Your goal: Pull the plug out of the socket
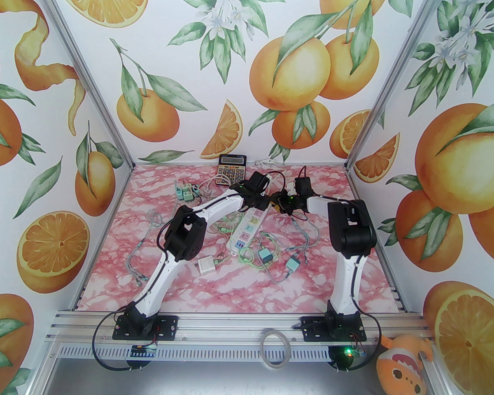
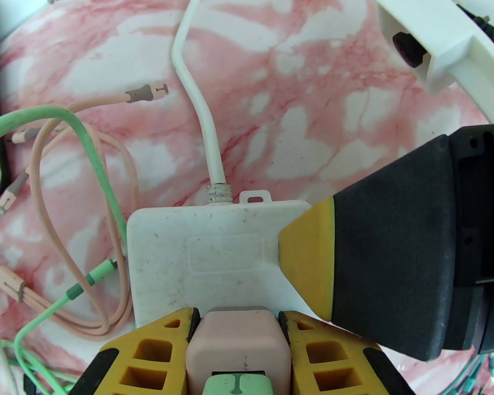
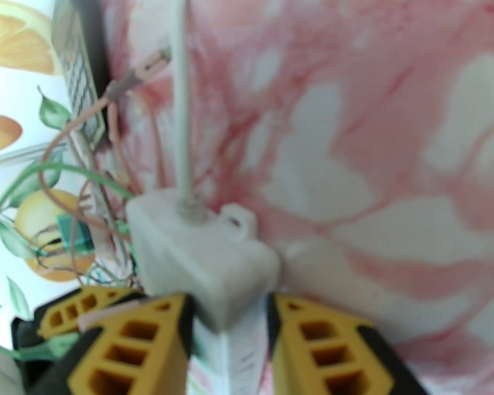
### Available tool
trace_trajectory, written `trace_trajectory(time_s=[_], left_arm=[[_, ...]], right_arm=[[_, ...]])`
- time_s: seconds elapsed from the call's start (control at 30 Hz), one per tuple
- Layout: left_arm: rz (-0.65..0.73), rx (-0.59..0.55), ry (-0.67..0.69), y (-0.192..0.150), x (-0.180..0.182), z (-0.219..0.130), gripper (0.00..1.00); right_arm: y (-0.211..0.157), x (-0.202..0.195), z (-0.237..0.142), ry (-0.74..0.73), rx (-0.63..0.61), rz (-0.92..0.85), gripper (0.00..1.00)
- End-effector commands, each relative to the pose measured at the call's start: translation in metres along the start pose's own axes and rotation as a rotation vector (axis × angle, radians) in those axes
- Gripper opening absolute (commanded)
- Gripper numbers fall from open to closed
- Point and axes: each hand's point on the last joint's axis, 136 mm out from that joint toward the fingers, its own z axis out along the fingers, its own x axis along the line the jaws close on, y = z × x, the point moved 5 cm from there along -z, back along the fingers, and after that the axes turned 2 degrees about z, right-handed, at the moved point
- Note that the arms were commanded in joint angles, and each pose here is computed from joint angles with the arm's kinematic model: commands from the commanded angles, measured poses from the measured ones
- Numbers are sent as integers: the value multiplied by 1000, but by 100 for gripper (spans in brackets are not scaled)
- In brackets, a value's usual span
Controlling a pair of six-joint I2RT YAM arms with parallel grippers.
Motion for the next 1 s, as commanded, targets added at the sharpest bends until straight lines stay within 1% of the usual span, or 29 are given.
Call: trace_trajectory(time_s=[0.0, 0.07, 0.17, 0.2, 0.3, 0.43, 0.5, 0.67, 0.7, 0.87, 0.97], left_arm=[[2, -62, -30, 21, -10, -31, 28], [38, -74, -10, 24, -16, -34, 27], [128, -95, 68, 26, -26, -40, 26], [151, -97, 80, 25, -30, -41, 26], [175, -90, 96, 22, -35, -40, 26], [110, -96, 53, 26, -33, -44, 25], [47, -102, -7, 32, -28, -49, 25], [-116, -103, -102, 42, -5, -58, 26], [-124, -103, -112, 43, -3, -59, 26], [-62, -100, -84, 41, -9, -62, 27], [9, -100, -27, 39, -17, -63, 26]], right_arm=[[-20, -37, 9, -164, 68, 48, 33], [-21, -43, 9, -207, 72, 52, 32], [-22, -47, 8, -244, 77, 50, 30], [-22, -49, 8, -255, 79, 50, 28], [-22, -53, 8, -277, 84, 46, 27], [-25, -58, 9, -297, 95, 43, 27], [-25, -61, 8, -312, 92, 41, 26], [-28, -64, 9, -325, 101, 39, 26], [-28, -63, 9, -327, 100, 37, 26], [-29, -60, 10, -334, 102, 19, 26], [-30, -61, 11, -342, 106, 19, 26]])
